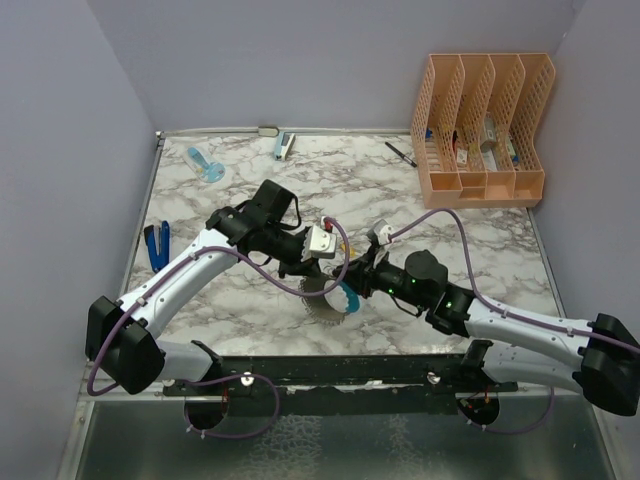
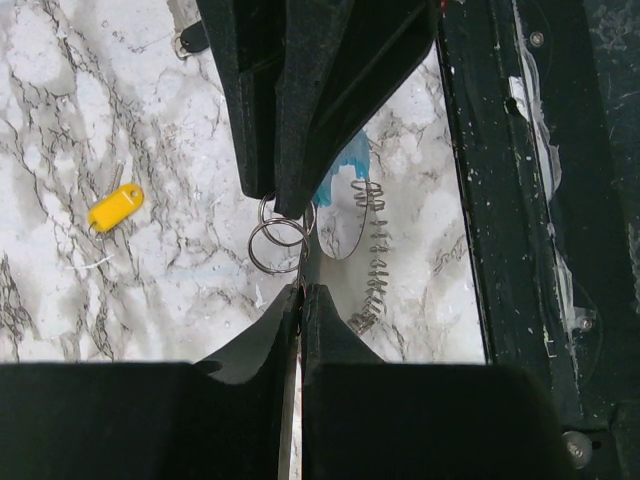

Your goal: Put the keys on the keyring

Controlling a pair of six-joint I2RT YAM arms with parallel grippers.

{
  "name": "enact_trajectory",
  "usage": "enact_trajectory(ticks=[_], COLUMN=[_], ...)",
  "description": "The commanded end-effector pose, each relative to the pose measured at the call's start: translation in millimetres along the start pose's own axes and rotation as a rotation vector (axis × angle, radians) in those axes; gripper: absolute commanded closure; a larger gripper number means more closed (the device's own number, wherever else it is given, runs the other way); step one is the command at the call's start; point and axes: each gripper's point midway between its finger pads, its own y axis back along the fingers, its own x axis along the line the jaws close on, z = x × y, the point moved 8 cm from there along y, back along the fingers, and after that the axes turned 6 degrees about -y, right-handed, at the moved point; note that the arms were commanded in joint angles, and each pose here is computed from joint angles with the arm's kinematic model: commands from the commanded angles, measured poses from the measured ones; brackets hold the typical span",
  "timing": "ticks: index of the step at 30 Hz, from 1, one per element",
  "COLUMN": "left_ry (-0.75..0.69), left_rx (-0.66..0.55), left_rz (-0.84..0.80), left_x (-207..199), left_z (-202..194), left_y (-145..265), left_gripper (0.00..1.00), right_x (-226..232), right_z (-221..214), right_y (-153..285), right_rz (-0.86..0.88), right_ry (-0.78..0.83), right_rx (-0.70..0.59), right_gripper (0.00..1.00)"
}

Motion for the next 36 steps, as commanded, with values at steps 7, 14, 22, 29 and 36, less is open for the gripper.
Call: enact_trajectory(ticks=[7,14,22,29,36], left_ry=[-0.062,-0.033,-0.046,-0.068,-0.138], left_rx=[-0.039,-0.013,-0.03,-0.092,-0.111], left_rz=[0.028,0.062,0.043,-0.029,-0.087], left_x=[3,8,7,1,-1], left_z=[13,3,3,0,-3], left_y=[7,1,-1,-10,-15], left_gripper=[1.0,0.75,0.61,0.55,0.55], right_x=[6,9,12,13,15], right_z=[-1,6,5,4,5], right_y=[-3,2,2,0,0], right_rz=[0.054,0.075,0.113,0.124,0.138], right_ry=[0.004,0.006,0.025,0.026,0.03], right_rx=[0.031,-0.003,0.015,0.024,0.025], right_gripper=[0.99,0.99,0.99,0.99,0.99])
